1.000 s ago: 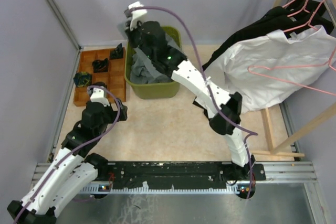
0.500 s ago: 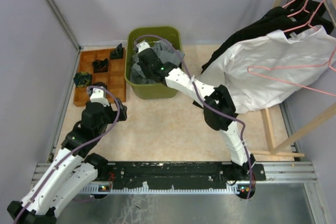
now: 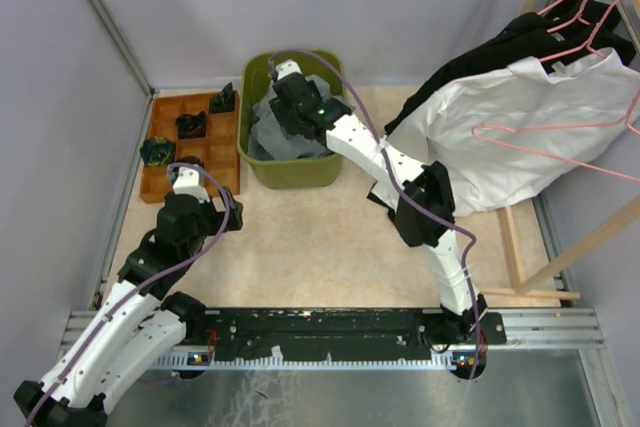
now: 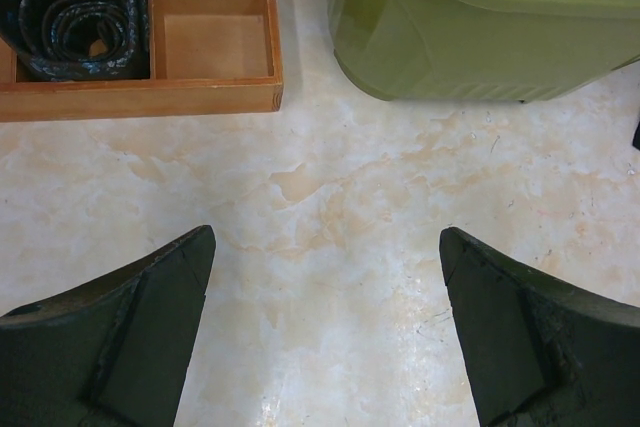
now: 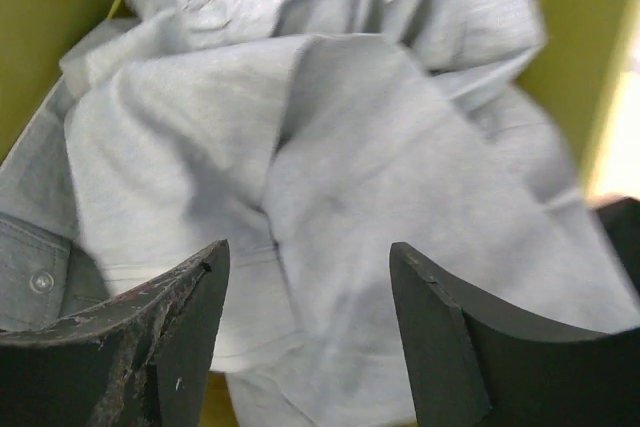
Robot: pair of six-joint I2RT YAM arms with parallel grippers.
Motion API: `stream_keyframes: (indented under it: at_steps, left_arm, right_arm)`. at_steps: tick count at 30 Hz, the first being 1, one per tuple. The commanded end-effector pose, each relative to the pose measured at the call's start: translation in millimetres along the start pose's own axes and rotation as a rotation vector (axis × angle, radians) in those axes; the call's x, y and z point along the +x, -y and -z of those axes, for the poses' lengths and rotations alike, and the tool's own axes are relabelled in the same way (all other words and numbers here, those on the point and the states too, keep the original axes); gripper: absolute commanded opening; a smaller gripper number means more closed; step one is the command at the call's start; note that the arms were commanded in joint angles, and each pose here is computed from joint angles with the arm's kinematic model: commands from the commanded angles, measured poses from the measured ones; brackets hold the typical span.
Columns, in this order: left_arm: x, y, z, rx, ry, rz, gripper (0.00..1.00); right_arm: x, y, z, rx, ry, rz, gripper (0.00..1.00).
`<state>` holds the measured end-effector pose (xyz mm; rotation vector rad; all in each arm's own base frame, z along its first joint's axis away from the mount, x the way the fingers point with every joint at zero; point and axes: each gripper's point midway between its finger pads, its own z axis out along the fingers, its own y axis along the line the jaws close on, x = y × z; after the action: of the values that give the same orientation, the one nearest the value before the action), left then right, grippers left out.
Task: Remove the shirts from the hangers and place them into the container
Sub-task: Adjust the shirt in the bin.
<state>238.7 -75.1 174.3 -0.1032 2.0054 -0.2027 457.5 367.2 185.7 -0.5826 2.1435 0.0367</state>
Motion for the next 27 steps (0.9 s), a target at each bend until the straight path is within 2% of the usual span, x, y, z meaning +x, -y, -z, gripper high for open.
stream_keyframes:
  at_steps: [1,7,10,16,20,23,27]
  left_arm:
    - [-12.8,5.1,3.7,0.02,0.027,0.011,0.99]
    - [-12.7,5.3,3.7,0.021,0.027,0.011,0.99]
    - [-12.2,5.2,3.7,0.02,0.025,0.01,0.99]
    - [-11.9,5.0,3.7,0.019,0.024,0.011,0.99]
    - [-11.6,4.9,2.7,0.017,0.02,0.009,0.99]
    - [-10.8,5.1,2.5,0.017,0.015,0.008,0.99]
    - [-10.8,5.1,3.0,0.017,0.016,0.01,0.99]
  right_arm:
    - [-63.8,50.9,55.9,0.141,0.195,-0.04,0.66]
    - [-13.1,49.4,11.8,0.148,0.028,-0.047,0.54]
    - [22.9,25.7,-17.9,0.077,-0.07,-0.038,0.49]
    - [87.2,-11.3,-54.8,-0.031,-0.273,-0.038,0.48]
    - [125.2,-48.9,-47.2,-0.216,-0.43,-0.079,0.5]
    - [116.1,-66.9,-27.6,-0.334,-0.433,-0.14,0.51]
    - [51.4,-51.4,11.3,-0.341,-0.279,-0.141,0.52]
